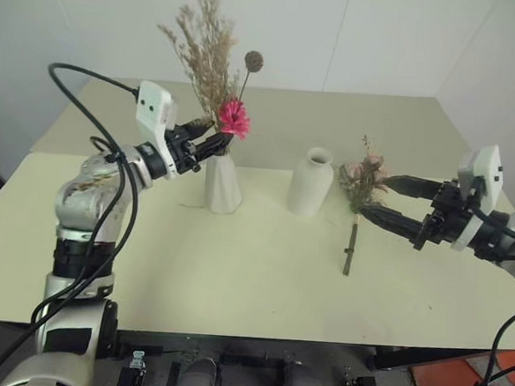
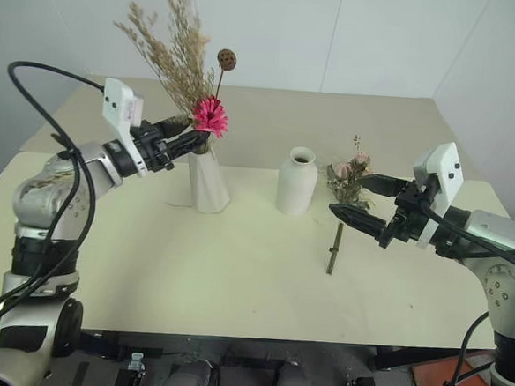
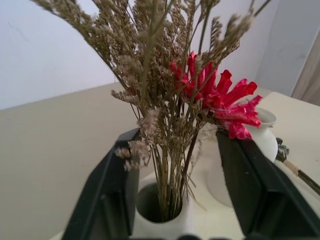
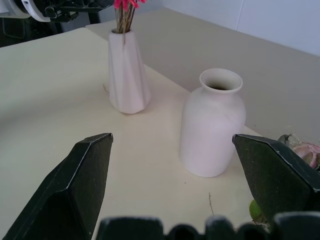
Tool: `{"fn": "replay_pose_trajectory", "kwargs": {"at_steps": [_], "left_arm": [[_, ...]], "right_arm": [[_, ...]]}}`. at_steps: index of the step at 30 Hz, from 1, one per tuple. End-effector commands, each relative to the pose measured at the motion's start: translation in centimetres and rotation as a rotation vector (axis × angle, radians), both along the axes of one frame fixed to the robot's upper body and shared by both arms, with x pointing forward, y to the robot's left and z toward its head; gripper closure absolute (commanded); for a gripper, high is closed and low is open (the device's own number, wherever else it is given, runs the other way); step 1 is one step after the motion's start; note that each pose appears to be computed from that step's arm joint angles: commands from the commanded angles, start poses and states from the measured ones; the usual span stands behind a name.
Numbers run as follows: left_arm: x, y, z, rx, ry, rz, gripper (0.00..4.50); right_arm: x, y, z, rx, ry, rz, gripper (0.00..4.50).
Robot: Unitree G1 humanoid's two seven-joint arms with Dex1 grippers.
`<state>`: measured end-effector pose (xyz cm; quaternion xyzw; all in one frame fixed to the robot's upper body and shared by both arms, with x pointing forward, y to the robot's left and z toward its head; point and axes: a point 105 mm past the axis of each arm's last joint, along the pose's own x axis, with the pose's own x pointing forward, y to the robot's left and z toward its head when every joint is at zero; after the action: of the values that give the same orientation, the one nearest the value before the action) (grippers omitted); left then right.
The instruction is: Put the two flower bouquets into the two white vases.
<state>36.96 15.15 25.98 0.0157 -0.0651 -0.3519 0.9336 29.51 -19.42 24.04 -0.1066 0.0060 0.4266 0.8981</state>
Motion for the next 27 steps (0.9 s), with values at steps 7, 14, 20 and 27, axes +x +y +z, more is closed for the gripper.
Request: {"fn": "replay_pose_trajectory", "kwargs": {"at_steps": [7,14,20,27], "left_arm": [[-7.1,2.8,0.5,0.174,0.009,-0.073,0.22],[-9.6,1.1,1.2,0.261,-0.049,-0.298,0.22],[-10.1,-0.6,2.1,0.303,-0.091,-0.498,0.22],[-9.8,-1.4,3.0,0.325,-0.124,-0.625,0.22]], "right_arm": [[-0.4,-0.3,0.4,-0.042,0.004,-0.004,0.00],[1.5,-0.4,-1.3,-0.108,0.119,-0.134,0.00],[4.3,-0.5,-3.5,-0.104,0.459,-0.368,0.00],[6.9,-0.9,-5.1,-0.120,0.738,-0.555,0.00]]}}
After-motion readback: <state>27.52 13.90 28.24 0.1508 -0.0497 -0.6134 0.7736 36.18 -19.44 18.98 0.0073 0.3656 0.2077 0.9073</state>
